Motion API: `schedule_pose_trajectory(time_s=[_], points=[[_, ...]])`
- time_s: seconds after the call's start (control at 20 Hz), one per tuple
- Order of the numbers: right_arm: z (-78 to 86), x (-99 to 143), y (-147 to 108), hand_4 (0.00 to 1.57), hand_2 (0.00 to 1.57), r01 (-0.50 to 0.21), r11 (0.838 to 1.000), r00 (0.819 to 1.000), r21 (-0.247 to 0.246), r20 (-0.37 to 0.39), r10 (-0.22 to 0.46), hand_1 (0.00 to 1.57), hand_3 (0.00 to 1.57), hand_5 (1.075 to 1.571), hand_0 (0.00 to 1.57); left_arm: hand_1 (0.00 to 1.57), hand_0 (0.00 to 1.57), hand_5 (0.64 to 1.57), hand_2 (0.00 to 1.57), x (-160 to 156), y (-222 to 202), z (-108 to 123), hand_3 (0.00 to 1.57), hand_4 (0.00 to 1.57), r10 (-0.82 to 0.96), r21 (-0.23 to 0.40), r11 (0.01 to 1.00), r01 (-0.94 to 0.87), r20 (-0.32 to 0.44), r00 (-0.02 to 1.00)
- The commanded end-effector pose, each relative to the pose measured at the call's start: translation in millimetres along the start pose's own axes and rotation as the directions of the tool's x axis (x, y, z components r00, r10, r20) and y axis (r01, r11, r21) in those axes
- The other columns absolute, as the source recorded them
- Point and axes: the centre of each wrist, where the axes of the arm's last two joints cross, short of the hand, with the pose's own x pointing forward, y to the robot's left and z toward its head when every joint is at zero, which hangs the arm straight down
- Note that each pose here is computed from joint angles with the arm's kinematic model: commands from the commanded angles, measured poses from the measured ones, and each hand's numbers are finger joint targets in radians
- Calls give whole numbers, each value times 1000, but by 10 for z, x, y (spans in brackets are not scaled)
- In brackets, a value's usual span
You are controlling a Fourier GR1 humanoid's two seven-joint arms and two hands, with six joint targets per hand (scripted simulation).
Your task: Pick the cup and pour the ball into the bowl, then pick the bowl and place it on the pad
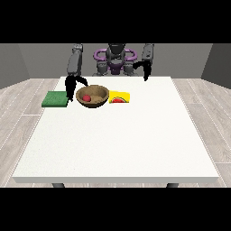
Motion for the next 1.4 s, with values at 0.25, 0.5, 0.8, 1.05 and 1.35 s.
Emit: schedule_pose_trajectory(time_s=[0.25, 0.5, 0.8, 1.05, 1.35], points=[[62, -314, -191, 348, 0, -4, 1000, 1000, 13, 7, 4, 0, 0, 1571, 0, 0, 0, 1430, 0, 256, 148, -187, 0, 957, -15, 19, 1000, 14, 78, 997], [193, -589, 13, 360, 0, -2, 1000, 998, -28, -60, 1, 0, 0, 1571, 0, 0, 0, 1424, 0, 225, 8, 116, 0, 961, -7, -16, 1000, 7, 27, 1000], [156, -604, 93, 498, 0, 85, 996, 996, -32, -33, -86, 0, 0, 1560, 0, 0, 0, 1424, 0, 202, 196, 71, 0, 946, -19, -7, 1000, 19, 51, 999], [286, -700, -121, 839, 1571, 98, 967, 984, -235, -124, -130, 1567, 1007, 1457, 1567, 0, 0, 1421, 0, 512, 111, -88, 0, 952, -20, -31, 999, 25, 139, 990], [191, -544, -263, 936, 1571, 55, 959, 982, -277, -158, -102, 1571, 1571, 1488, 1571, 0, 0, 1382, 0, 351, 221, 43, 0, 1012, -5, -47, 999, 8, 67, 998]])
